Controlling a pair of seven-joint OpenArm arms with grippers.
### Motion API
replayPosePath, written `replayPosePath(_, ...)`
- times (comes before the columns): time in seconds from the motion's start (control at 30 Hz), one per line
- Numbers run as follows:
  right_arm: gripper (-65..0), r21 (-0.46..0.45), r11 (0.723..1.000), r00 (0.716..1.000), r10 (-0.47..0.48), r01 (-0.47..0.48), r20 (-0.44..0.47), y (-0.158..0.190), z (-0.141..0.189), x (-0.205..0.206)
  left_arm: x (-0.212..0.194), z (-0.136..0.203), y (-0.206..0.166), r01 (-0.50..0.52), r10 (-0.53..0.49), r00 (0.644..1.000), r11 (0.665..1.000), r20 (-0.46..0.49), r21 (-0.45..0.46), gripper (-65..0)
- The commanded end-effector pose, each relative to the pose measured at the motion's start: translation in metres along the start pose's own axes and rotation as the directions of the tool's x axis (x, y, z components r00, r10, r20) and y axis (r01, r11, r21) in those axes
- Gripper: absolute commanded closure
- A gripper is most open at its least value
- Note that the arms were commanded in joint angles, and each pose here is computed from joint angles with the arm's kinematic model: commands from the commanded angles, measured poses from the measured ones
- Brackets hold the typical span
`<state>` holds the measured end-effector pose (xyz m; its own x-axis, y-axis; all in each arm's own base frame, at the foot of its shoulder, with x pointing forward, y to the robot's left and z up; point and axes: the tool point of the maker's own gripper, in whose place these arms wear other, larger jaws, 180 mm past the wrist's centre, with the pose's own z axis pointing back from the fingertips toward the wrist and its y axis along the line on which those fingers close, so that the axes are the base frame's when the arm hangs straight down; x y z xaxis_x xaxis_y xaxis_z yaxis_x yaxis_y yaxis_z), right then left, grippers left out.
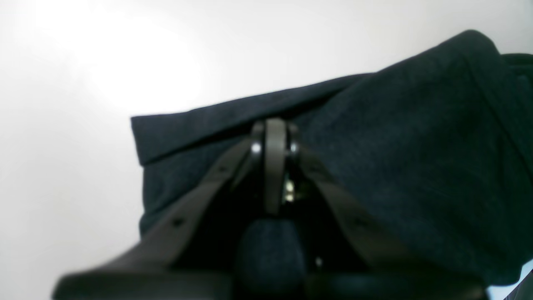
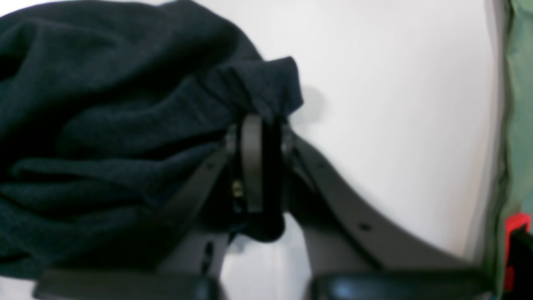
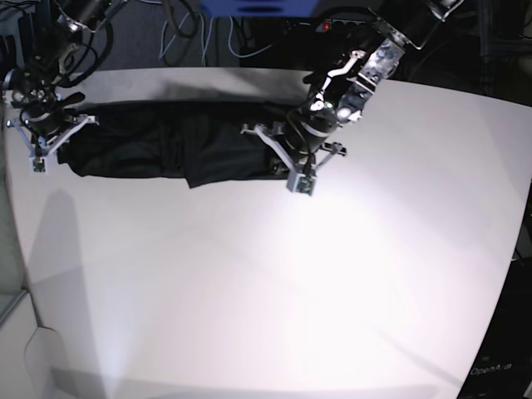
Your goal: Fold the T-shirt properly
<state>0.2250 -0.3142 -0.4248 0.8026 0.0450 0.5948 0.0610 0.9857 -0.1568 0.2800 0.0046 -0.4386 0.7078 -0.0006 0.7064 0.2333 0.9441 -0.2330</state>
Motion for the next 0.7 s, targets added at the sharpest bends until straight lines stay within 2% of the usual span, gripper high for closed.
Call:
replayPosePath(0.0,0.0,-0.007,1.0,1.0,0.024,-0.024,-0.004,-0.003,0.002,0.004,-0.019,0.002,0.017,0.002,0.003,0.996,0.998,-0.085,0.062,0.0)
replayPosePath(0.13,-0.3,-0.017,0.998,0.998,0.06,-0.059,0.01,-0.008,0.004,0.012,-0.02,0.002,0.017,0.0,0.006,0.996,0.998,-0.089,0.06,0.0)
replayPosePath(0.3,-0.2,-0.13,0.98,0.988,0.154,-0.149,0.027,-0.026,0.023,0.035,-0.02,0.002,0.017,0.0,0.006,0.996,0.998,-0.089,0.06,0.0)
replayPosePath(0.43,-0.2,-0.189,0.966,0.975,0.197,-0.176,0.101,-0.021,0.046,0.064,-0.019,0.002,0.017,0.002,0.003,0.996,0.998,-0.088,0.061,0.0)
replayPosePath(0.53,-0.2,-0.18,0.958,0.962,0.244,-0.221,0.119,-0.003,0.057,0.068,-0.02,0.002,0.017,0.0,0.006,0.996,0.998,-0.089,0.06,0.0)
replayPosePath(0.67,-0.2,-0.106,0.951,0.946,0.301,-0.289,0.12,0.033,0.058,0.06,-0.02,0.002,0.017,0.0,0.006,0.996,0.998,-0.091,0.06,0.0)
